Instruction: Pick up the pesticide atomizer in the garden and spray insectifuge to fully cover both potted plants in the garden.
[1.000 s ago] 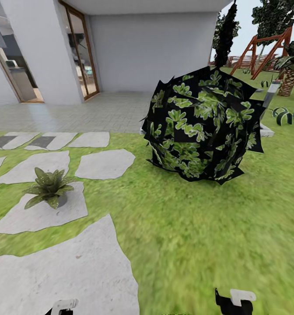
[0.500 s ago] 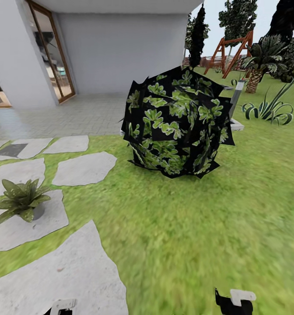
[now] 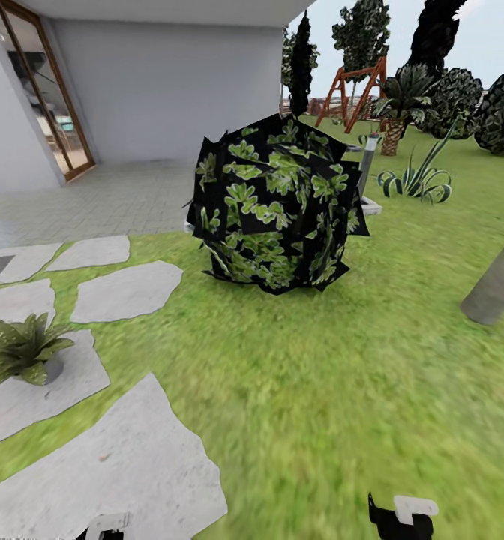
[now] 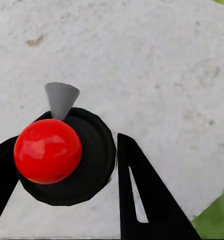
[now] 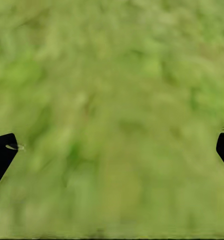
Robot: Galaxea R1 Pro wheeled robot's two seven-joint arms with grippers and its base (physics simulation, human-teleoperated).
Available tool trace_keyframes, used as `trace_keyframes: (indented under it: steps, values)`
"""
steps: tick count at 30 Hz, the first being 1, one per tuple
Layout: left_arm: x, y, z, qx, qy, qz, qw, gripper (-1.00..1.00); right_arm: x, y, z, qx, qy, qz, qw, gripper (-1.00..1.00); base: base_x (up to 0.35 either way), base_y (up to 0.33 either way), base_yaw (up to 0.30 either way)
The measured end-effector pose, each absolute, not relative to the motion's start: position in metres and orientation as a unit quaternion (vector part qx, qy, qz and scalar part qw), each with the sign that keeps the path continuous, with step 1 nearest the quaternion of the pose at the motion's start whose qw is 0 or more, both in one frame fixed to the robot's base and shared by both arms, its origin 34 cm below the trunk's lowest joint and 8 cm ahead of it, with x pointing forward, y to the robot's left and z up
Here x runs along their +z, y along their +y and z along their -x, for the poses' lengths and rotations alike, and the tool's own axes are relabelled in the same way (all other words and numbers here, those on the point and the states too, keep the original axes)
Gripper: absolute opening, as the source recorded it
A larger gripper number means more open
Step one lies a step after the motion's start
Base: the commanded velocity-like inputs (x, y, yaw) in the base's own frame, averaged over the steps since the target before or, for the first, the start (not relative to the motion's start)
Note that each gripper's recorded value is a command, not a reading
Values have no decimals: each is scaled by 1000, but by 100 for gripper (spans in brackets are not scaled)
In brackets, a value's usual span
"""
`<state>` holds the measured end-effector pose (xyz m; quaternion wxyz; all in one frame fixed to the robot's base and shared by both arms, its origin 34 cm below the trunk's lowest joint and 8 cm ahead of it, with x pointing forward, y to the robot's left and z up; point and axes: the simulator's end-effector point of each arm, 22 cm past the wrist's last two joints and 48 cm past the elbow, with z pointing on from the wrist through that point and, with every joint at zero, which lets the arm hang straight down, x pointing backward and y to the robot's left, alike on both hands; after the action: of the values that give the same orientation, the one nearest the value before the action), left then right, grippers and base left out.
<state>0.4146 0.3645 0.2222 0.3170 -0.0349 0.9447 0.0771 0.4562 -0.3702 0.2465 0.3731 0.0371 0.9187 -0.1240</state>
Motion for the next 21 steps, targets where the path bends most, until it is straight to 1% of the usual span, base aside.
trace_keyframes:
  steps: [12, 21]
  values:
    - [224, 364, -417, 77, 944, 35, 320, -100, 248, -370, -457, -124, 918, -37, 375, 100, -15, 13, -248]
    - [225, 366, -417, 79, 943, 38, 321, -100, 249, -370, -459, -124, 917, -38, 377, 100, 0, 0, -288]
